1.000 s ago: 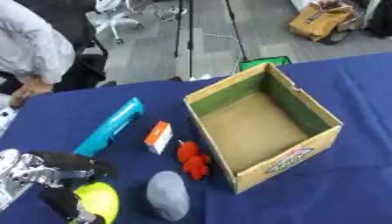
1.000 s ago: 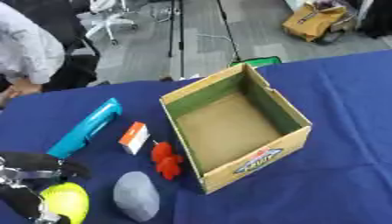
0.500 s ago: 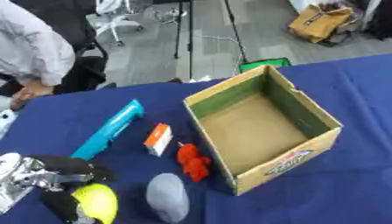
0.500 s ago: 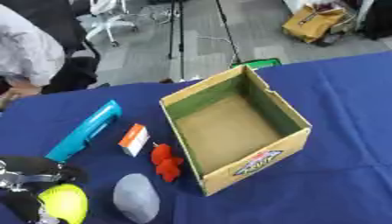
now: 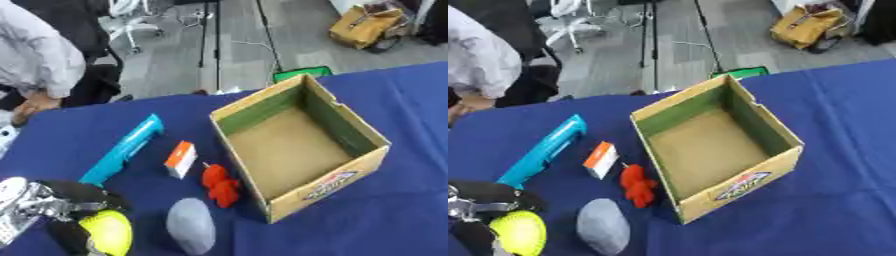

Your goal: Pick up objects on the table and place them in the box.

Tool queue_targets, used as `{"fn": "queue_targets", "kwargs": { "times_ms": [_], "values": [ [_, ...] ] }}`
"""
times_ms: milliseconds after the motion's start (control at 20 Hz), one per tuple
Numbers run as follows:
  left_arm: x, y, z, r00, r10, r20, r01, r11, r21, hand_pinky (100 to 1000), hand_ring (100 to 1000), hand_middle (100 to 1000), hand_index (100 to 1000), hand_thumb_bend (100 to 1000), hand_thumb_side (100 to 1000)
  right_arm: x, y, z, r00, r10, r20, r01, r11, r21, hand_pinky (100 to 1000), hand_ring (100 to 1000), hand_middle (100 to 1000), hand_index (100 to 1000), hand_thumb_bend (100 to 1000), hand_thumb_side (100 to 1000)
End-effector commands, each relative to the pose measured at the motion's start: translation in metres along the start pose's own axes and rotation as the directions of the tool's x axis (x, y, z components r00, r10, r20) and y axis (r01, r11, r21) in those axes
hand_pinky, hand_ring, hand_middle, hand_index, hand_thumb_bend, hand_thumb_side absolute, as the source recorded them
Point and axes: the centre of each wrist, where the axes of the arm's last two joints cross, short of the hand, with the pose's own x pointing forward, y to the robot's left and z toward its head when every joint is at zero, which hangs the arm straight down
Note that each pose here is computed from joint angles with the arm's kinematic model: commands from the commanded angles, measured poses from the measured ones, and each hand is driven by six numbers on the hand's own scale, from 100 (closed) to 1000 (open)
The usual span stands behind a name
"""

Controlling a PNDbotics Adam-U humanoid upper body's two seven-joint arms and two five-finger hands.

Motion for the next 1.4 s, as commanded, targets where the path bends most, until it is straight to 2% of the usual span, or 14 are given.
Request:
{"fn": "queue_targets", "kwargs": {
  "times_ms": [50,350,400,500,600,1400],
  "values": [
    [-0.004,0.008,0.009,0.999,-0.018,-0.027,0.019,0.999,0.027,395,671,907,1000,596,583,0.002,-0.002,-0.011,1.000,-0.006,0.012,0.006,0.999,-0.039,885,801,528,546,100,499],
    [-0.002,0.011,0.010,1.000,-0.010,-0.029,0.011,0.999,0.045,368,630,801,1000,520,544,0.002,-0.002,-0.011,1.000,-0.004,0.012,0.005,0.999,-0.039,886,801,528,545,100,501],
    [-0.002,0.011,0.010,1.000,-0.006,-0.028,0.008,0.999,0.048,359,621,756,994,484,530,0.002,-0.002,-0.011,1.000,-0.004,0.012,0.004,0.999,-0.039,886,801,527,545,100,501],
    [-0.002,0.011,0.010,1.000,0.001,-0.028,0.000,0.999,0.053,358,620,751,992,480,528,0.002,-0.002,-0.011,1.000,-0.004,0.012,0.004,0.999,-0.039,886,801,527,545,100,501],
    [-0.002,0.012,0.011,1.000,0.004,-0.028,-0.003,0.998,0.062,335,604,720,979,438,506,0.002,-0.002,-0.011,1.000,-0.004,0.012,0.004,0.999,-0.038,883,801,527,546,100,501],
    [0.004,0.028,0.026,0.999,-0.032,-0.030,0.035,0.995,0.096,334,595,704,969,422,460,0.001,-0.002,-0.011,1.000,-0.004,0.017,0.005,0.999,-0.035,884,801,527,545,100,501]
  ]
}}
